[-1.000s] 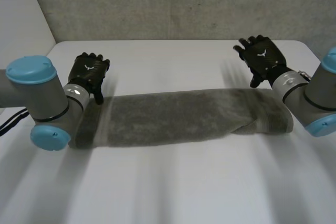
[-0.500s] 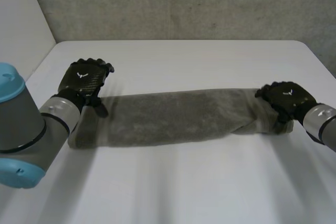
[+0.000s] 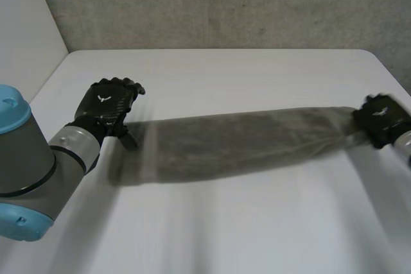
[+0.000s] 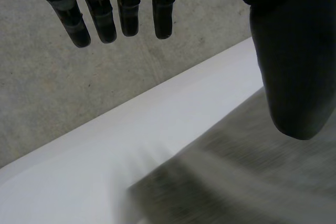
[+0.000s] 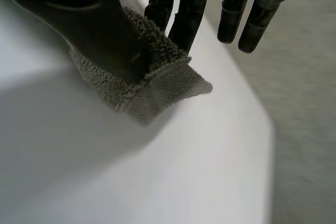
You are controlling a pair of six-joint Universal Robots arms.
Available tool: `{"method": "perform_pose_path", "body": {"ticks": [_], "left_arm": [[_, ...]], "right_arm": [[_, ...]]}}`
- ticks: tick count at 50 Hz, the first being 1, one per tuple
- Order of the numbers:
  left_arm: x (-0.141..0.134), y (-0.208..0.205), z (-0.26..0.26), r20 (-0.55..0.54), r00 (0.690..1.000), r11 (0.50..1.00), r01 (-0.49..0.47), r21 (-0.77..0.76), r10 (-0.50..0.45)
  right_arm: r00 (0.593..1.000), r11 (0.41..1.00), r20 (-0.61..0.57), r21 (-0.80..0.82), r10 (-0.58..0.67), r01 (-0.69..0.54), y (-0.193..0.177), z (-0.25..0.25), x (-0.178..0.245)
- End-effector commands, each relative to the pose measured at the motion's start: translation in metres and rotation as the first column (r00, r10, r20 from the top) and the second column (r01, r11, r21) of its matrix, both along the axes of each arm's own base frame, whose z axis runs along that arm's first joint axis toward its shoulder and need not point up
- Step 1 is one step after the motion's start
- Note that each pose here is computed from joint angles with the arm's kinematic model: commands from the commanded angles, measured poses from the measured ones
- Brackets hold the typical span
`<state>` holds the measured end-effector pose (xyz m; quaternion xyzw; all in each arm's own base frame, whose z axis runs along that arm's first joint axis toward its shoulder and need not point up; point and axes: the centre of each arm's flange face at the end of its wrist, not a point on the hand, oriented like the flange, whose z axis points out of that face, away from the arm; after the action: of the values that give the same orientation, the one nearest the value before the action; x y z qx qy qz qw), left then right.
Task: Fold the towel.
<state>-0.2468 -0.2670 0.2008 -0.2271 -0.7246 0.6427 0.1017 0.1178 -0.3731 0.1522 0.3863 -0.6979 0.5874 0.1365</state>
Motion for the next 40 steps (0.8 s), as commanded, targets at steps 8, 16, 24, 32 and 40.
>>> {"method": "perform_pose_path", "body": {"ticks": [8,16,24,32,40], "left_arm": [[0.001,0.001,0.01,-0.013,1.0,1.0,-0.007,-0.029,0.007],[0.002,0.001,0.01,-0.013,1.0,1.0,-0.01,-0.029,0.01],[0.002,0.001,0.011,-0.015,1.0,0.999,-0.014,-0.033,0.013],[0.002,0.002,0.012,-0.016,1.0,0.999,-0.014,-0.034,0.013],[0.002,0.002,0.012,-0.017,1.0,0.999,-0.012,-0.037,0.012]], "right_arm": [[0.994,0.953,-0.108,-0.302,-0.01,-0.024,-0.02,0.09,-0.009],[0.927,0.852,-0.162,-0.365,0.34,-0.376,0.05,0.101,0.124],[0.725,0.669,-0.272,-0.28,0.633,-0.689,0.149,0.046,0.228],[0.587,0.558,-0.343,-0.191,0.733,-0.808,0.198,-0.009,0.27],[0.621,0.605,-0.34,-0.165,0.707,-0.779,0.193,-0.027,0.271]]}}
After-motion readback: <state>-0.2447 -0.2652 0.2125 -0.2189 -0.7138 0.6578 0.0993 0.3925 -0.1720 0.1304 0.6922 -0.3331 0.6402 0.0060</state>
